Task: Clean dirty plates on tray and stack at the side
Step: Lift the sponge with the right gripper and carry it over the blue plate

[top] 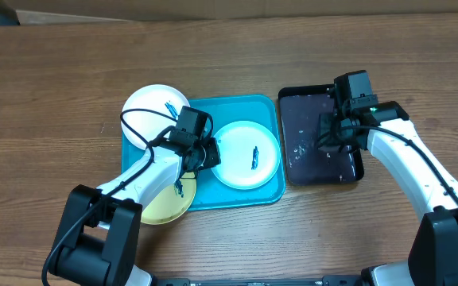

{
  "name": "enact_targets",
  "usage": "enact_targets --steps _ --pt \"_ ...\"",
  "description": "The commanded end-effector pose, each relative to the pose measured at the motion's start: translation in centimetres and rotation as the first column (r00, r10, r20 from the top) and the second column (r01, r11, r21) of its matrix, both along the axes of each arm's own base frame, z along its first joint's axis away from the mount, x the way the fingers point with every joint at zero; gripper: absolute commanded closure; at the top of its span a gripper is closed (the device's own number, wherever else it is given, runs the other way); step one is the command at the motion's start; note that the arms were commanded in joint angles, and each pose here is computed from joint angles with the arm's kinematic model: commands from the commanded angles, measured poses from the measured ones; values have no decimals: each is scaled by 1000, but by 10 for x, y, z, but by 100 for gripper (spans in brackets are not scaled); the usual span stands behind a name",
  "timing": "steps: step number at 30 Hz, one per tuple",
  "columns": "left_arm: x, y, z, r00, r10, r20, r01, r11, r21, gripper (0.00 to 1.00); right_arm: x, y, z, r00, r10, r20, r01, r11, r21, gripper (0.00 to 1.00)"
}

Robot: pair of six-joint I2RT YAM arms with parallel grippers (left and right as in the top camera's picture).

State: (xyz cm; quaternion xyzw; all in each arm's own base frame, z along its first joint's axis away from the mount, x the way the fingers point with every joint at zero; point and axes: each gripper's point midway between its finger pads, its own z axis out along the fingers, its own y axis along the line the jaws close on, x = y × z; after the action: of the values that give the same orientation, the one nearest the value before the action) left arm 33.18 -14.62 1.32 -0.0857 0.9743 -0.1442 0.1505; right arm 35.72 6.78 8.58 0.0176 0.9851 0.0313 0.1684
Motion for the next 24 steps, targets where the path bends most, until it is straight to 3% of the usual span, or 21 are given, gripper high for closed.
enact_targets --steps 1,3,24 --pt "-2 1 -9 1000 15 -22 -15 1000 11 90 5 4 12 999 14 35 -14 1000 13 96" --pt "-2 1 -9 1000 20 -22 -20 1000 9 96 5 4 12 999 14 35 -14 1000 12 96" --pt "2 15 -3 993 93 -77 -101 989 -105 96 -8 18 2 998 57 -25 -57 998 23 96"
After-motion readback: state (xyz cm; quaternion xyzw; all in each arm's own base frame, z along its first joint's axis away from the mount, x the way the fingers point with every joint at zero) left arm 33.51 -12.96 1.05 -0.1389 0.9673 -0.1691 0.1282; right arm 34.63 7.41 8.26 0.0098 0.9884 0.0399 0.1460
